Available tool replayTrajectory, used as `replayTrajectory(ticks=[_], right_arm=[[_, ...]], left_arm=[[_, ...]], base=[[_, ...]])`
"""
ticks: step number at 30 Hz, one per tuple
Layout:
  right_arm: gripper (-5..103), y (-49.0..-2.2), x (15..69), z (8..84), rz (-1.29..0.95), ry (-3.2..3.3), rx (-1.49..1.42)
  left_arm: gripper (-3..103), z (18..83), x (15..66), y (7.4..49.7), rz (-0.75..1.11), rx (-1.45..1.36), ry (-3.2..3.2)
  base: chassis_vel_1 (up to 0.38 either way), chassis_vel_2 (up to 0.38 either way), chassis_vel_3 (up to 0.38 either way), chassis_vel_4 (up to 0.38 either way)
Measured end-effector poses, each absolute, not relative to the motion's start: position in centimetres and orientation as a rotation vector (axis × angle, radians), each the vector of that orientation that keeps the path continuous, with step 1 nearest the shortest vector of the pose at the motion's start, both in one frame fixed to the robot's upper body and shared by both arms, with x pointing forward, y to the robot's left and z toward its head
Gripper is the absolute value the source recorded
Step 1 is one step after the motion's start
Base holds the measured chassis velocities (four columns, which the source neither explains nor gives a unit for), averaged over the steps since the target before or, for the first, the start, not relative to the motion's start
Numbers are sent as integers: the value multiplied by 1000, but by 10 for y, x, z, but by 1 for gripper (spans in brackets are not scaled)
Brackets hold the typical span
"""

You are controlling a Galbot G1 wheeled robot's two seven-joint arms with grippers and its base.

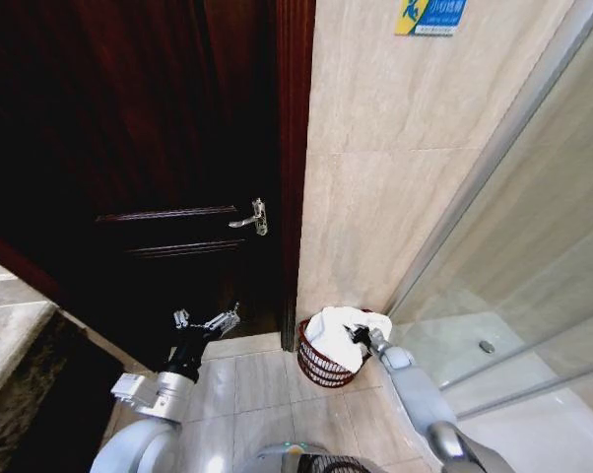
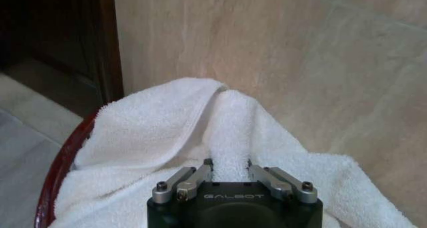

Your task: Discard the used towel into the hamper.

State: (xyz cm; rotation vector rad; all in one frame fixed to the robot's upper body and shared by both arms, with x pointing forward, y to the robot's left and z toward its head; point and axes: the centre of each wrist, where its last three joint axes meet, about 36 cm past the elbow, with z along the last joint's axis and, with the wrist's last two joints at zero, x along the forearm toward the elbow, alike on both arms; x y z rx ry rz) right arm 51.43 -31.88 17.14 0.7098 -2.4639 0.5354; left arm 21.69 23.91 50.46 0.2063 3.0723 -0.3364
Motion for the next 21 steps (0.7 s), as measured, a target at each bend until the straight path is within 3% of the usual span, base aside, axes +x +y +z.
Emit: replayTrajectory(ticks=[21], right_arm=[[14,-310,496,125,527,-2319,629]], left_arm=[[100,505,217,239,-337,207,3072]], base=[[0,0,0,0]])
